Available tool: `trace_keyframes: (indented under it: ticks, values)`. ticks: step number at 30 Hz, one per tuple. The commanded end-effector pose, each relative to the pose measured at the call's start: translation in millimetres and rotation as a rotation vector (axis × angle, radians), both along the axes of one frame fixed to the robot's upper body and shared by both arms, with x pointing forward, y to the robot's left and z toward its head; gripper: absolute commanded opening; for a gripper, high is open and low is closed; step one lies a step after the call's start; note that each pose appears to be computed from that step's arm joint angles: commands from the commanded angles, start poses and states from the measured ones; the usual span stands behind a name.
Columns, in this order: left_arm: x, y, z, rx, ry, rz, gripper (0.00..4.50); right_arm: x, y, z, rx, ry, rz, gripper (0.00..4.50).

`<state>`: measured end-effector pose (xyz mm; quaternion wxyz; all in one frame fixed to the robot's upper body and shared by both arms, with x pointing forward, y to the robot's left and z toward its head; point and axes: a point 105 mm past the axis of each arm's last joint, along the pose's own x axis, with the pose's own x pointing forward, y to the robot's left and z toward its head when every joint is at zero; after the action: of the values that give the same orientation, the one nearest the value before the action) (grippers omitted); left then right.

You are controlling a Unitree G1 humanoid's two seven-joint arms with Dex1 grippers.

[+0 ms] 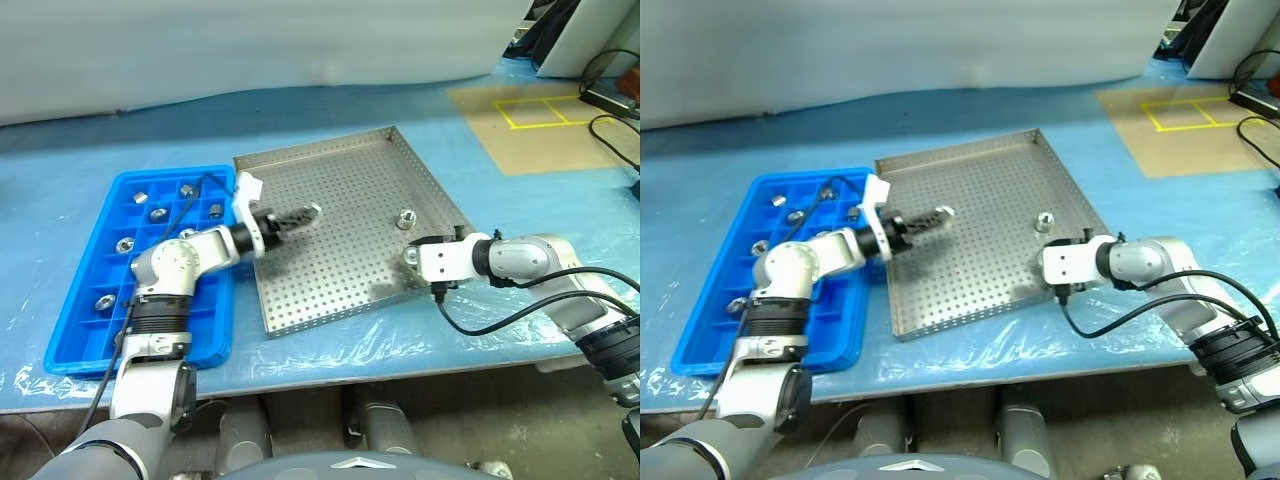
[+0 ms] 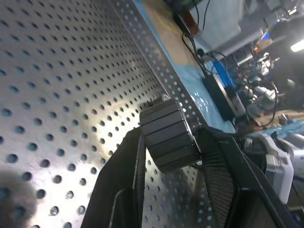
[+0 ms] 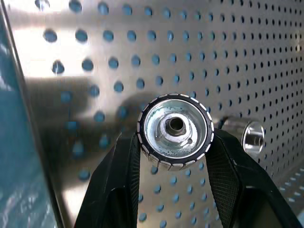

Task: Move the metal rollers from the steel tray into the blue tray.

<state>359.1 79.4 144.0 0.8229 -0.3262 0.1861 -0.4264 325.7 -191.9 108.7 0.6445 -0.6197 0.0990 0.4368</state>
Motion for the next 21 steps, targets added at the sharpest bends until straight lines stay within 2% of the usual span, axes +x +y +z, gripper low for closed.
trace_keyframes:
  ticks: [1, 8, 11, 14, 16, 21]
  values:
    - [-3.2, -10.6, 10.2, -0.018, -0.041, -0.026, 1.68, 2.8, -5.7, 18.1, -0.013, -0.072, 0.028, 1.60]
    - [-2.5, -8.4, 7.7, -0.010, -0.048, 0.001, 1.68, 15.3, 19.2, 34.9, 0.202, -0.092, -0.006, 1.60]
    - [-4.2, -6.3, 5.1, 0.031, -0.069, -0.001, 1.68, 18.3, 25.0, 41.2, 0.353, -0.048, -0.060, 1.60]
    - [-6.2, -4.2, 0.3, 0.140, -0.140, -0.006, 1.68, 22.2, 26.0, 45.9, 0.481, 0.010, -0.133, 1.60]
    - [-6.4, -2.9, -2.2, 0.197, -0.179, -0.011, 1.68, 20.4, 27.0, 41.2, 0.522, 0.057, -0.158, 1.60]
    - [-6.2, -4.3, -6.4, 0.257, -0.219, -0.032, 1.68, 12.9, 12.9, 3.3, 0.516, 0.169, -0.245, 1.60]
